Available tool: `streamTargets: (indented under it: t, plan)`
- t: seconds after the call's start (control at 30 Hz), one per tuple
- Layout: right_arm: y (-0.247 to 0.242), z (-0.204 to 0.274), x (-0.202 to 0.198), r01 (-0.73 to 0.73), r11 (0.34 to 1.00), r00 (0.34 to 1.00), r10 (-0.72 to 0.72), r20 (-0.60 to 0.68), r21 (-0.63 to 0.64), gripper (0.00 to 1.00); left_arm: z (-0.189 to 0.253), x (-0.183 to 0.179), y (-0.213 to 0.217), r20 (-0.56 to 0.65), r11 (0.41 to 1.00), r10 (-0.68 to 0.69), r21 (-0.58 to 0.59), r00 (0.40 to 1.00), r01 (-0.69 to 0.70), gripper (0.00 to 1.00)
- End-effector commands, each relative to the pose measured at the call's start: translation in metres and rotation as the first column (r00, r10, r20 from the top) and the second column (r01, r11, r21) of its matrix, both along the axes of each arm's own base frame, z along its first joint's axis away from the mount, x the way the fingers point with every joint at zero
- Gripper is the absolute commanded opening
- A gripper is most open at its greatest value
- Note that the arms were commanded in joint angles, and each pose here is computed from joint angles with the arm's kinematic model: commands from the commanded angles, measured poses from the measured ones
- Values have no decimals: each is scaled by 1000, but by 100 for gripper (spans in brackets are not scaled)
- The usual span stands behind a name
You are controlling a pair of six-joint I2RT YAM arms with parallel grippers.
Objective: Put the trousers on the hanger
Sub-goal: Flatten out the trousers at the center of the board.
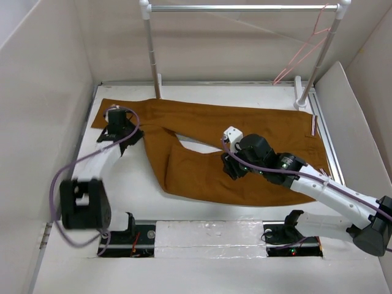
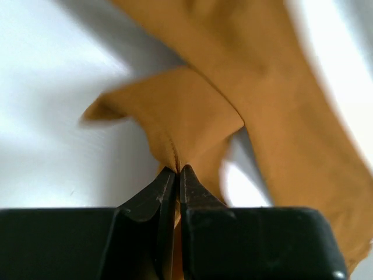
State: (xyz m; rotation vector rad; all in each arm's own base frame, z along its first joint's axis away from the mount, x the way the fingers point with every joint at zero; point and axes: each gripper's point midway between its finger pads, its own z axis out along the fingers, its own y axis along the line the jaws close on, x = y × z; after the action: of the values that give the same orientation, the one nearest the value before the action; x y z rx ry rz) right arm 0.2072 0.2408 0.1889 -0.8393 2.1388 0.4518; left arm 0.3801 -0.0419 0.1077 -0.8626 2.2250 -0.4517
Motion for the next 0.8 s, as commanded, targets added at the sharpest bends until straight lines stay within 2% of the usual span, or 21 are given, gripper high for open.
streamTargets:
  t: [0.0,0.17,0.27,0.33,0.4,0.47,0.5,0.63,0.67,0.7,0.73,0.77]
  plan:
    - [-25,-12,6,64,997,998,-65,-11,-31,51,76,-32,42,136,975,157,139,978,-176,0]
    - [-29,-24,5,40,999,998,-41,-37,-26,51,128,-83,79,275,912,309,186,911,-366,0]
    - [-26,-32,1,12,1000,998,-14,-67,-22,52,145,-96,94,296,873,355,235,887,-428,0]
    - [-26,-39,0,3,999,997,-6,-81,-33,52,135,-104,100,250,857,375,274,893,-437,0]
    - [-27,-43,-2,-1,999,996,-3,-93,-41,52,105,-123,111,171,817,457,308,873,-488,0]
    - [-32,-44,-2,14,999,995,-18,-97,-43,52,83,-146,121,139,757,567,301,812,-580,0]
    - [-34,-46,-5,11,999,995,-16,-102,-47,52,75,-155,122,124,745,587,303,800,-594,0]
    - [-42,-49,-12,11,999,993,-17,-115,-51,52,74,-164,120,197,729,625,198,755,-655,0]
    - [-46,-50,-11,24,998,993,-30,-116,-54,50,75,-162,118,203,736,622,181,757,-653,0]
    - [-54,-52,-12,46,997,990,-54,-128,-66,42,91,-158,121,243,731,617,177,749,-659,0]
    - [-58,-54,-11,68,995,987,-77,-138,-72,42,89,-157,122,238,734,610,191,756,-652,0]
    - [-66,-54,-10,97,993,985,-106,-139,-74,18,111,-153,127,281,716,616,188,736,-672,0]
